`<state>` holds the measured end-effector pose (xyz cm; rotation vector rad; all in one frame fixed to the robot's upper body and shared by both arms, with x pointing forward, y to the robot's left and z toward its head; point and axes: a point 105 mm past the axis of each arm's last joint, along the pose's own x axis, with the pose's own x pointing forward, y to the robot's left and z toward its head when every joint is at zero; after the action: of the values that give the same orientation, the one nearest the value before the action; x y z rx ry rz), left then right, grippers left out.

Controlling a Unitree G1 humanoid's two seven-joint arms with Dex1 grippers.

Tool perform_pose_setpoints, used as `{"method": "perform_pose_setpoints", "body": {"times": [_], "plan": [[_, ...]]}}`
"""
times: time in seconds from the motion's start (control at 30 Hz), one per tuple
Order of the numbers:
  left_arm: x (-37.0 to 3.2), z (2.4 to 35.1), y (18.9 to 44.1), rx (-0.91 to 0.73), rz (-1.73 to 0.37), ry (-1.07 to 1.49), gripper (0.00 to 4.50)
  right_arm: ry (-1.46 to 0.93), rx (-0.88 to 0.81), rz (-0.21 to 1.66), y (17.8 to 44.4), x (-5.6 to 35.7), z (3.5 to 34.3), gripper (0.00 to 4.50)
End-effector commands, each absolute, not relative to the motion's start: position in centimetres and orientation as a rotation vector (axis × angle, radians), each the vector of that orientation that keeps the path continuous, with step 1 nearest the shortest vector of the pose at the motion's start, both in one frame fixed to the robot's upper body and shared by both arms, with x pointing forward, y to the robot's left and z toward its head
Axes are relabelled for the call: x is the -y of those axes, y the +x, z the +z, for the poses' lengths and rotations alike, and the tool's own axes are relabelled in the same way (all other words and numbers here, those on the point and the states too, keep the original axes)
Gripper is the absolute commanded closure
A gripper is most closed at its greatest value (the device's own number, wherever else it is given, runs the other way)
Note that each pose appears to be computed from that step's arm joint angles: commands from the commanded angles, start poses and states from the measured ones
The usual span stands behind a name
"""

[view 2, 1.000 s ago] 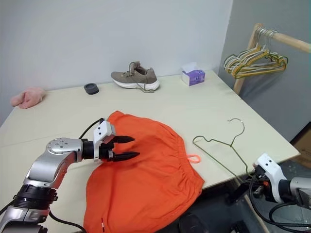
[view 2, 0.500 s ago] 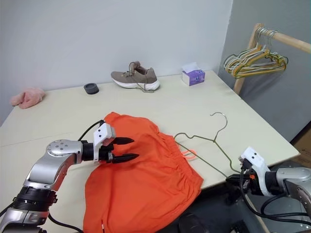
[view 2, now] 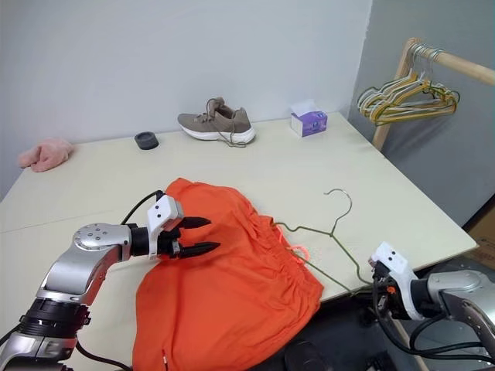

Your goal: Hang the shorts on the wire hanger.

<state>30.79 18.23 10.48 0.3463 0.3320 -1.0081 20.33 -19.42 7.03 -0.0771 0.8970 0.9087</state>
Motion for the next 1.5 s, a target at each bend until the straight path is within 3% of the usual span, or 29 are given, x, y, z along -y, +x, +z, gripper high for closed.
{"method": "perform_pose_setpoints", "body": {"times": [0.03,0.3,0.63,0.77,0.93,1.07,1.2,1.5], "plan": [[-18.0,12.1,31.0,-0.271,-1.0,0.352,0.85,-0.025,-0.887,0.915,20.9,18.9,7.3,4.5],[-18.1,12.5,31.5,-0.254,-0.974,0.354,0.85,0.197,-1.002,1.016,21.3,17.2,8.5,4.5],[-18.4,13.1,31.5,-0.234,-0.948,0.303,0.85,0.298,-0.928,0.962,26.9,13.1,10.7,4.5],[-19.2,13.8,31.7,-0.22,-0.917,0.224,0.85,0.213,-0.817,0.992,27.6,12.1,13.0,4.5],[-21.7,15.9,33.7,-0.156,-0.788,0.101,0.85,-0.037,-0.669,1.078,26.6,10.7,14.4,4.5],[-23.4,17.4,34.5,-0.13,-0.743,0.041,0.85,-0.282,-0.639,1.169,24.3,10.2,13.4,4.5],[-24.1,17.2,34.4,-0.151,-0.748,0.046,0.85,-0.371,-0.68,1.189,23.2,10.9,11.9,4.5],[-23.8,15.3,32.0,-0.266,-0.874,0.111,0.85,-0.38,-0.774,1.094,24.9,12.9,9.5,4.5]]}}
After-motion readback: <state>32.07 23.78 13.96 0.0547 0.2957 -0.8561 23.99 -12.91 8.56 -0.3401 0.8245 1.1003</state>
